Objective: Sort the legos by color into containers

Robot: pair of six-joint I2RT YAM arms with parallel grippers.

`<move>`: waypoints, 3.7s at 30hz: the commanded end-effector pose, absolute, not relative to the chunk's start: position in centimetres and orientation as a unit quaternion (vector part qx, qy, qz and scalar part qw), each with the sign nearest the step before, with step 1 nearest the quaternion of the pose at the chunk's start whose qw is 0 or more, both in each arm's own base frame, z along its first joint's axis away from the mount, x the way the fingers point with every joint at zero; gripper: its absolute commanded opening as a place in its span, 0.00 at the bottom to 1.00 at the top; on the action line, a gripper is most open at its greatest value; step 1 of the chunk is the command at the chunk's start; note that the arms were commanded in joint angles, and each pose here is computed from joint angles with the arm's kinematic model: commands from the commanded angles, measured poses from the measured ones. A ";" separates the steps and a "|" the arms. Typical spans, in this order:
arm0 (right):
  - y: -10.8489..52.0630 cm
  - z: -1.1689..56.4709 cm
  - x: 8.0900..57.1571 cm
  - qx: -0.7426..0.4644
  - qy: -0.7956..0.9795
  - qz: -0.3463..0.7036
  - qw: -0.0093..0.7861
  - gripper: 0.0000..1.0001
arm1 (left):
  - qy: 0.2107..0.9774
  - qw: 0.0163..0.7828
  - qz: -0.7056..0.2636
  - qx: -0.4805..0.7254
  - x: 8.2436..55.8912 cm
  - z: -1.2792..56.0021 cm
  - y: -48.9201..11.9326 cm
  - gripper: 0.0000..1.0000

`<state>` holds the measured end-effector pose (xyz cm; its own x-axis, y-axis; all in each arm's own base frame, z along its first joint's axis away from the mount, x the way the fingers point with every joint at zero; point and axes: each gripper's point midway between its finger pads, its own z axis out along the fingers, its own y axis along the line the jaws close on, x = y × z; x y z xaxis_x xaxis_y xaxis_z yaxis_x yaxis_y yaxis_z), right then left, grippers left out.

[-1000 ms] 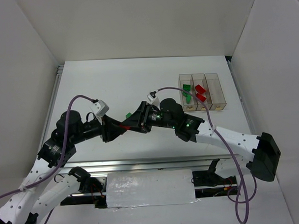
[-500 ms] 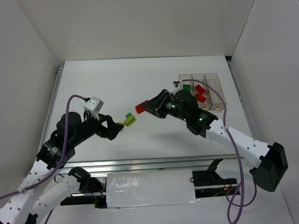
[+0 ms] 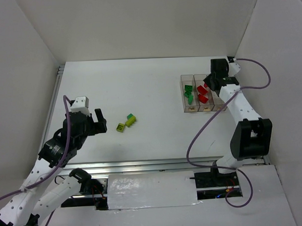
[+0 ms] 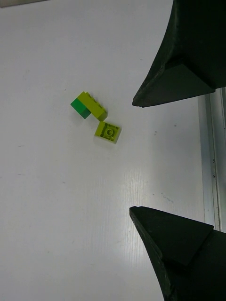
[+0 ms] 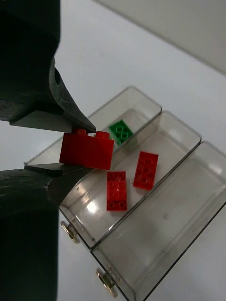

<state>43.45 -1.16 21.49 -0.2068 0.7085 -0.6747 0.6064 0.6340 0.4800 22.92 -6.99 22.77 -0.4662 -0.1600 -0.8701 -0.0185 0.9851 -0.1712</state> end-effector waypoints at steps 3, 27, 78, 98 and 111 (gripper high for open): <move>-2.0 17.3 43.1 0.392 0.827 -0.014 0.403 0.00 | 0.847 0.522 -0.060 -0.074 23.5 24.0 -6.6 0.99; -2.2 14.0 41.4 0.397 0.836 -0.020 0.379 0.82 | 0.863 0.497 -0.035 -0.078 24.0 22.6 -6.4 0.99; 19.9 22.9 23.7 0.005 0.844 0.345 0.411 1.00 | 0.953 0.300 -0.031 -0.040 31.7 2.9 -14.1 0.71; 21.8 26.2 23.1 0.041 0.823 0.418 0.382 1.00 | 0.812 0.502 -0.265 0.133 25.3 18.4 -22.4 0.00; 27.6 27.3 17.4 -0.045 0.815 0.487 0.309 0.96 | 0.659 0.611 -0.276 0.340 17.4 24.4 -30.6 0.00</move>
<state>18.20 26.30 25.56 -0.8100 0.2499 -0.5305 -0.3191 0.5711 0.7563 16.57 -29.74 21.44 -0.1415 0.1420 -0.9797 0.7946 0.6065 -0.0268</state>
